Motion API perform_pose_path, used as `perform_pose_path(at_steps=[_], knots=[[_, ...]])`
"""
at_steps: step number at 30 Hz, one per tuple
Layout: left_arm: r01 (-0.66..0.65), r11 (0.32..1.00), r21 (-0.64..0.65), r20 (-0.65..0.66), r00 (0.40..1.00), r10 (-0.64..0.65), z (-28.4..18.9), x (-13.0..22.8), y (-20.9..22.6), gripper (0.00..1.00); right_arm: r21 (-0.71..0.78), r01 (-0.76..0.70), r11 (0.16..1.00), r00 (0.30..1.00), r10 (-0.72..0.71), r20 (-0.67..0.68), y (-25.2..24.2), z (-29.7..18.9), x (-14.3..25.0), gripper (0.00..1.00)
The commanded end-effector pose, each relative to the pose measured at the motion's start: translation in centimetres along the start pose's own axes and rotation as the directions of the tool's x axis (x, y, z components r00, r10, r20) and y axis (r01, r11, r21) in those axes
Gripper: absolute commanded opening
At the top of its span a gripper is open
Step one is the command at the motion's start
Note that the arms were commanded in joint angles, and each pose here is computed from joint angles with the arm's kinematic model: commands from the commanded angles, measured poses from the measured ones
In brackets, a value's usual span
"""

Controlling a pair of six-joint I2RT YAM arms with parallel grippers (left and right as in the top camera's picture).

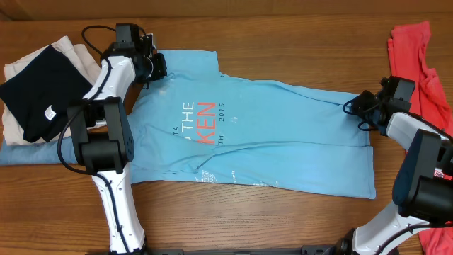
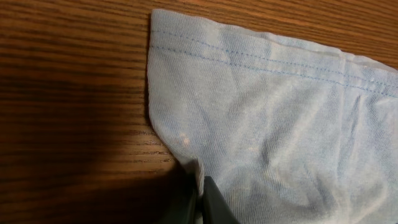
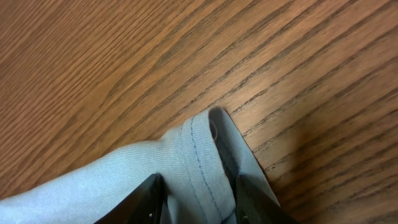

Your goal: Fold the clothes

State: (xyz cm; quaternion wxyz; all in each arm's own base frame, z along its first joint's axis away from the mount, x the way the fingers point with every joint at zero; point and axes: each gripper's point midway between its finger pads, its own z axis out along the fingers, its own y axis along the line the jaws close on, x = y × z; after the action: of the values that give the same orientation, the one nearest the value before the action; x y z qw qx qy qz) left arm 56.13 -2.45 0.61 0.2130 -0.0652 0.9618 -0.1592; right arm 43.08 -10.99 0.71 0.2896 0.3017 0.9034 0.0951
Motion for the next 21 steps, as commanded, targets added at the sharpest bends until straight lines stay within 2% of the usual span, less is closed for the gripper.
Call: perform_pose_path(at_steps=[1,9,21], knots=[[0.012,0.999,-0.039,-0.044,0.999,-0.014,0.8,1.4,1.1,0.04,0.001,-0.014,1.000,1.000,0.014,-0.013,0.1,0.6,-0.1,0.40],[0.013,0.998,-0.061,-0.049,0.999,-0.016,0.8,1.5,1.5,0.04,-0.020,-0.004,1.000,0.999,0.004,0.037,1.4,-1.2,-2.3,0.41],[0.013,0.998,-0.062,-0.049,0.999,-0.016,0.8,1.5,1.5,0.05,-0.080,0.002,0.997,0.999,0.001,0.032,2.8,-1.6,-3.1,0.40]])
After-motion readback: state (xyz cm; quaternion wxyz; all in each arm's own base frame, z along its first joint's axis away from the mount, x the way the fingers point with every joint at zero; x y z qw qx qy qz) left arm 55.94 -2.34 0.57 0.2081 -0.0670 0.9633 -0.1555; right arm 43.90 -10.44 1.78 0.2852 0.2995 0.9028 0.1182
